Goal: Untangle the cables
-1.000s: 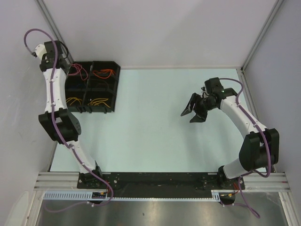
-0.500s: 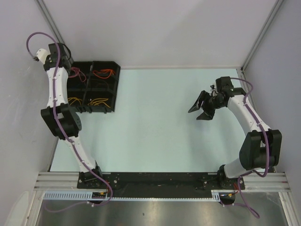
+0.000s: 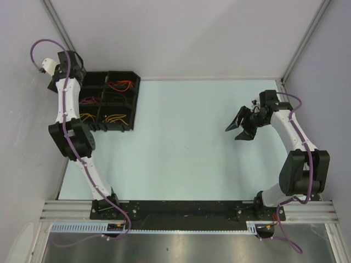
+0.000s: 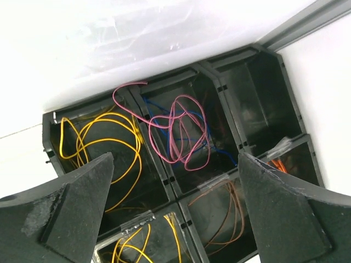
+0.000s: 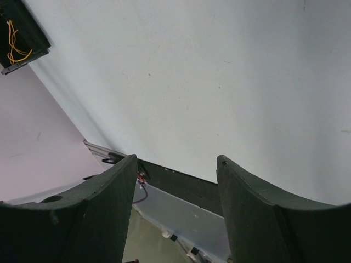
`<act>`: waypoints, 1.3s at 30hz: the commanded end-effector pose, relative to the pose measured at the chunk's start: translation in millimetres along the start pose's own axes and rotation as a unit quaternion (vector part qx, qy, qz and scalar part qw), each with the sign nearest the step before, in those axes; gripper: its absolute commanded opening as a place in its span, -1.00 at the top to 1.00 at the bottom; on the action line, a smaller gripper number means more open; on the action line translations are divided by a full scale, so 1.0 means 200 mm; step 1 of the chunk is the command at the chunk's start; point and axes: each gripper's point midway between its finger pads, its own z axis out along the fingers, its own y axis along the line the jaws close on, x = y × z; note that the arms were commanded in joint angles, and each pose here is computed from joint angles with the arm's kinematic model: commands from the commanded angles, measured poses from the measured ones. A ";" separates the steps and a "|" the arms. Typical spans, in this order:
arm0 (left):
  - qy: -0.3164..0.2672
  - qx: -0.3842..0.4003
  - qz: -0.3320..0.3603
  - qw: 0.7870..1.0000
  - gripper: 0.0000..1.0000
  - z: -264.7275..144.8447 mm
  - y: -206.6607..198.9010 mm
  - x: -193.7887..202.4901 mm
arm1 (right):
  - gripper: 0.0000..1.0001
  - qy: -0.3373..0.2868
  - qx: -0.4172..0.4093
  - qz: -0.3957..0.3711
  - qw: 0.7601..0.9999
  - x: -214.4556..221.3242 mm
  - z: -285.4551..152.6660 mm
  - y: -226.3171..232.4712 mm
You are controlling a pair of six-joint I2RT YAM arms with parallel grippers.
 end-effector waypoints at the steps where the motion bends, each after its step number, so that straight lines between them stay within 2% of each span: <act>1: 0.001 0.029 -0.023 0.999 -1.00 -0.06 0.00 -0.02 | -0.28 0.014 -0.008 -0.009 1.000 0.02 0.00 0.00; 3: 0.011 0.056 -0.019 0.998 -0.99 -0.09 -0.02 0.00 | -0.29 0.014 -0.010 -0.008 1.000 0.02 0.00 0.01; 10: 0.035 0.049 0.010 0.998 -0.99 -0.17 0.09 0.08 | -0.29 0.015 -0.020 -0.019 1.000 0.04 0.02 0.06; 17: 0.044 0.066 0.037 0.996 -0.99 -0.32 0.19 0.12 | -0.29 -0.010 -0.019 -0.059 0.998 0.07 0.01 0.14; 21: 0.067 0.077 0.060 0.993 -1.00 -0.39 0.27 0.24 | -0.29 -0.017 -0.020 -0.072 0.997 0.09 -0.01 0.16; 25: 0.064 0.114 0.081 0.988 -1.00 -0.51 0.28 0.32 | -0.29 -0.025 -0.027 -0.086 0.996 0.11 -0.04 0.19; 29: 0.066 0.119 0.112 0.984 -1.00 -0.57 0.35 0.42 | -0.29 -0.035 -0.033 -0.097 0.994 0.13 -0.09 0.21; 32: 0.059 0.138 0.131 0.980 -1.00 -0.63 0.39 0.46 | -0.29 -0.036 -0.031 -0.106 0.993 0.15 -0.11 0.21; 35: 0.034 0.213 0.163 0.963 -1.00 -0.72 0.37 0.51 | -0.30 -0.030 -0.029 -0.117 0.992 0.19 -0.11 0.22; 36: 0.000 0.255 0.161 0.953 -1.00 -0.78 0.29 0.50 | -0.30 -0.030 -0.029 -0.121 0.992 0.20 -0.10 0.23; 37: -0.005 0.261 0.177 0.949 -1.00 -0.78 0.35 0.58 | -0.30 -0.029 -0.028 -0.124 0.991 0.21 -0.10 0.23; 38: -0.066 0.305 0.171 0.935 -1.00 -0.89 0.31 0.48 | -0.30 -0.023 -0.027 -0.132 0.991 0.24 -0.08 0.24; 39: -0.092 0.318 0.174 0.927 -1.00 -0.93 0.32 0.48 | -0.29 -0.024 -0.029 -0.137 0.990 0.24 -0.08 0.26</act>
